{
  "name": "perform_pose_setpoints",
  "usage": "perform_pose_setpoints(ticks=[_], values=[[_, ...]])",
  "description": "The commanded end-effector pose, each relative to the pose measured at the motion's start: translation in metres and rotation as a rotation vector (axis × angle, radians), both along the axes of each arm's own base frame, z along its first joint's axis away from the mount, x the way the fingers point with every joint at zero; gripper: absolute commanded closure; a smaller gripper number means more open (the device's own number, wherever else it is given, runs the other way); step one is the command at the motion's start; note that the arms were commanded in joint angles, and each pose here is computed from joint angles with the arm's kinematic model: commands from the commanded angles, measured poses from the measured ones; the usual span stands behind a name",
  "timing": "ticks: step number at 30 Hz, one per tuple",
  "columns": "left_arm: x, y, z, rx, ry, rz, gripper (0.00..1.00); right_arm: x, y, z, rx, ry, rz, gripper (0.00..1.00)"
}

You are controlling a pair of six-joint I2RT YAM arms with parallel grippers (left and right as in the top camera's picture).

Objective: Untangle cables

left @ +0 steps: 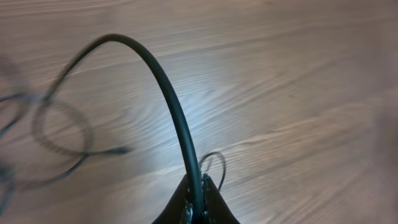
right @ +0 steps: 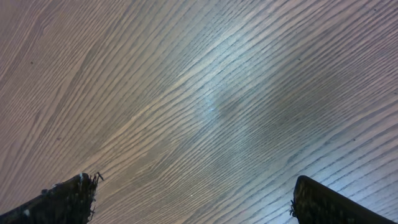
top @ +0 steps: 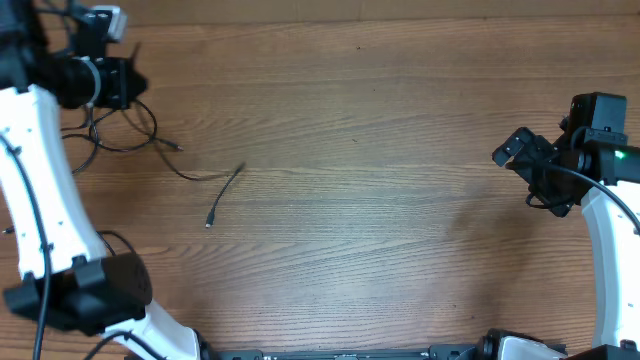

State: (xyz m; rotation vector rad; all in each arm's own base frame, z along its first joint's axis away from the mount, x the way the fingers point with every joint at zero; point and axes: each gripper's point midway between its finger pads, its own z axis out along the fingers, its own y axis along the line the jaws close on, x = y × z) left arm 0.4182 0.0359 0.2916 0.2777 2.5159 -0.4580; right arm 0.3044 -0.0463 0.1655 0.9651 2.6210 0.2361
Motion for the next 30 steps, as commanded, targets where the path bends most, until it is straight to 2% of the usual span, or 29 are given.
perform_pose_setpoints(ticks=[1,4,8,14,19,24,30], values=[[0.008,-0.059,0.001,-0.116,-0.07,-0.254,0.96,0.004,-0.004,0.008,-0.014,-0.023,-0.009,0.0],[0.009,-0.084,-0.013,-0.108,-0.052,-0.351,0.96,0.004,-0.004,0.008,-0.014,-0.023,-0.009,0.0],[0.003,-0.098,-0.058,0.026,0.108,-0.4,0.96,0.004,-0.004,0.008,-0.015,-0.024,-0.008,0.0],[-0.037,-0.096,-0.107,0.169,0.424,-0.429,0.96,0.004,-0.004,0.008,-0.014,-0.023,-0.009,0.0],[-0.035,-0.049,-0.125,0.369,0.591,-0.046,0.95,0.004,-0.004,0.008,-0.014,-0.023,-0.008,0.0],[-0.035,0.008,-0.121,0.585,0.616,0.327,0.96,0.004,-0.004,0.008,-0.014,-0.023,-0.009,0.0],[-0.023,0.004,-0.134,0.459,0.608,0.527,0.95,0.004,-0.004,0.008,-0.014,-0.023,-0.009,0.0]])
